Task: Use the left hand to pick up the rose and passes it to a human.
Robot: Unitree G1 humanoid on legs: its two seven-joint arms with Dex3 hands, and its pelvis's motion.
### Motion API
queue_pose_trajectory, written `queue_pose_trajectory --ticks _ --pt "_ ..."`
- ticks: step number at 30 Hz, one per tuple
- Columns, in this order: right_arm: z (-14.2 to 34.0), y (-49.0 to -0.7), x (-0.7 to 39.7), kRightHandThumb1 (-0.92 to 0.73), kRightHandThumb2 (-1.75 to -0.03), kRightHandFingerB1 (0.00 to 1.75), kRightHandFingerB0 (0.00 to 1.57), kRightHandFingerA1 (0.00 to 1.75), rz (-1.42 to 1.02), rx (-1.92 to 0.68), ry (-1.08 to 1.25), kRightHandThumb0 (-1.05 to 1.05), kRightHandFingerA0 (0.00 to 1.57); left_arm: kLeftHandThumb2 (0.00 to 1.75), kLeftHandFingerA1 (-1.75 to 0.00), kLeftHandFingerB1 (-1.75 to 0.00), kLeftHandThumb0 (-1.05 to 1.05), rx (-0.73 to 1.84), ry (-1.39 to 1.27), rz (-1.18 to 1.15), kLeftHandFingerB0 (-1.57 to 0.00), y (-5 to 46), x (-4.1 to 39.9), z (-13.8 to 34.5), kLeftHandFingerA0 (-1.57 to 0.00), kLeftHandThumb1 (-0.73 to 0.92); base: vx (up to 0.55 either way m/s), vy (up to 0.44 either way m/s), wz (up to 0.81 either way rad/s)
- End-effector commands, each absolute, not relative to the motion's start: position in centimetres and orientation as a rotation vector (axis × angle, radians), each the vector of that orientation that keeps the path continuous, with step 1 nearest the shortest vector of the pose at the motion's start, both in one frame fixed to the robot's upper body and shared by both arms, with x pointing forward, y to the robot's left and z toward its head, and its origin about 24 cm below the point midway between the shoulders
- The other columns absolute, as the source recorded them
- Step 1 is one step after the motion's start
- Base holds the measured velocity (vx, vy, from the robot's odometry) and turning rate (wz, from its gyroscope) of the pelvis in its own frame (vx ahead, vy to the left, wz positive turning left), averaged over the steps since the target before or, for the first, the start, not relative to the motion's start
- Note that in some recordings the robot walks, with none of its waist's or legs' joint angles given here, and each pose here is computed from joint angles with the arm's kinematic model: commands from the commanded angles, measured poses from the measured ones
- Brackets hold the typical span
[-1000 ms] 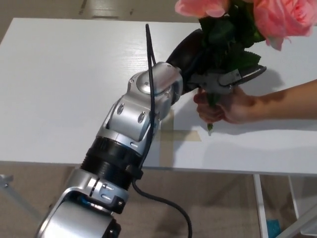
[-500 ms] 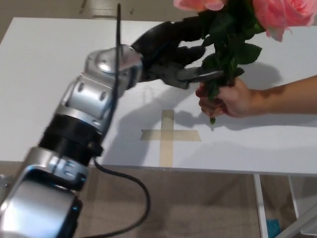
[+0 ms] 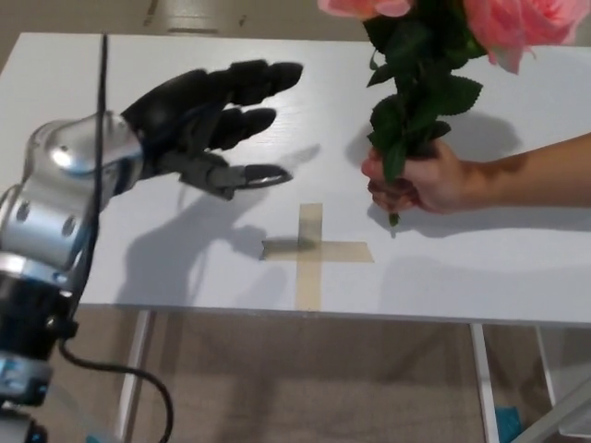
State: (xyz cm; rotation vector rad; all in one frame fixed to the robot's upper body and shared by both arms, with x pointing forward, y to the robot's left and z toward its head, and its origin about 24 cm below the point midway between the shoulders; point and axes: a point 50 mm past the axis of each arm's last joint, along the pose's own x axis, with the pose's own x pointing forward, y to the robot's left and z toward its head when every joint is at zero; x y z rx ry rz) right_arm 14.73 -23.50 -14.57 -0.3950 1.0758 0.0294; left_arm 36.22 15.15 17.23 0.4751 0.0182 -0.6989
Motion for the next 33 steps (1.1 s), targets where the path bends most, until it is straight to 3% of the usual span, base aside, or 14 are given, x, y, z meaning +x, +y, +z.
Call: queue_pose_trajectory --ticks 1,4,5,9,10,11,12,13,18,19,25,26,27,33 --pt "-15.3 -23.5 12.5 -0.71 -0.61 0.38 0.50 0.43 0.046 -0.414 1.128 -0.35 0.64 0.83 0.00 -0.09 -0.75 0.483 -0.077 -0.743 0.00 19.4 32.2 16.7 0.00 0.41 0.00 0.000 0.00" --pt "-15.3 -23.5 12.4 -0.71 -0.61 0.38 0.50 0.43 0.046 -0.415 1.127 -0.35 0.64 0.83 0.00 -0.09 -0.75 0.482 -0.081 -0.743 0.00 19.5 31.9 16.7 0.00 0.41 0.00 0.000 0.00" --pt "-15.3 -23.5 12.4 -0.70 -0.61 0.38 0.50 0.43 0.044 -0.422 1.129 -0.35 0.64 0.81 -0.18 -0.25 -0.62 0.458 -0.140 -0.757 0.00 21.0 28.9 16.7 0.00 0.35 0.00 0.000 0.00" --pt "-15.3 -23.5 12.4 -0.70 -0.61 0.38 0.50 0.43 0.040 -0.427 1.128 -0.35 0.64 0.78 -0.26 -0.33 -0.59 0.443 -0.169 -0.781 -0.03 22.2 24.5 16.8 -0.03 0.37 0.00 0.000 0.00" --pt "-15.3 -23.7 12.3 -0.70 -0.62 0.38 0.51 0.43 0.040 -0.428 1.134 -0.35 0.65 0.80 -0.47 -0.46 -0.30 0.419 -0.163 -0.789 0.00 22.5 22.7 16.2 0.00 0.19 0.00 0.000 0.00" --pt "-15.4 -23.9 12.0 -0.70 -0.62 0.38 0.51 0.43 0.040 -0.430 1.142 -0.35 0.65 0.80 -0.47 -0.46 -0.30 0.391 -0.151 -0.800 0.00 22.9 20.1 15.6 0.00 0.19 0.00 0.000 0.00" --pt "-15.4 -23.8 12.0 -0.70 -0.62 0.38 0.51 0.43 0.039 -0.429 1.141 -0.35 0.65 0.54 -0.30 -0.28 -0.54 0.381 -0.149 -0.802 -0.19 23.0 19.5 15.4 -0.21 0.42 0.00 0.000 0.00" --pt "-15.4 -23.8 12.1 -0.70 -0.62 0.38 0.52 0.43 0.038 -0.428 1.140 -0.35 0.65 0.81 -0.50 -0.49 -0.27 0.358 -0.142 -0.805 -0.06 23.4 18.4 15.1 -0.06 0.19 0.00 0.000 0.00" --pt "-15.3 -23.9 12.1 -0.71 -0.62 0.38 0.51 0.43 0.033 -0.426 1.138 -0.35 0.65 0.81 -0.51 -0.50 -0.25 0.251 -0.062 -0.786 -0.11 24.6 15.2 12.9 -0.11 0.18 0.00 0.000 0.00" --pt "-15.2 -24.1 12.3 -0.71 -0.61 0.38 0.51 0.43 0.027 -0.424 1.135 -0.34 0.65 0.53 -0.32 -0.30 -0.51 0.203 -0.028 -0.764 -0.28 25.1 14.5 11.8 -0.30 0.40 0.00 0.000 0.00" --pt "-15.1 -24.2 12.4 -0.71 -0.62 0.38 0.50 0.43 0.018 -0.425 1.123 -0.34 0.65 0.65 -0.40 -0.38 -0.59 0.059 0.144 -0.575 -0.32 26.5 13.0 5.0 -0.35 0.36 0.00 0.000 0.00" --pt "-15.1 -24.3 12.4 -0.71 -0.62 0.38 0.51 0.43 0.015 -0.426 1.122 -0.34 0.66 0.53 -0.35 -0.32 -0.54 0.051 0.180 -0.531 -0.36 26.7 12.9 4.1 -0.40 0.40 0.00 0.000 0.00" --pt "-15.1 -24.3 12.4 -0.71 -0.62 0.38 0.50 0.43 0.010 -0.426 1.120 -0.34 0.66 0.66 -0.41 -0.39 -0.59 0.047 0.225 -0.477 -0.34 27.0 12.9 2.9 -0.37 0.35 0.00 0.000 0.00" --pt "-15.0 -24.5 12.6 -0.70 -0.61 0.36 0.46 0.42 -0.045 -0.421 1.106 -0.35 0.65 0.56 -0.35 -0.34 -0.61 0.073 0.589 -0.091 -0.38 28.3 14.5 -5.6 -0.35 0.39 0.00 0.000 0.01"
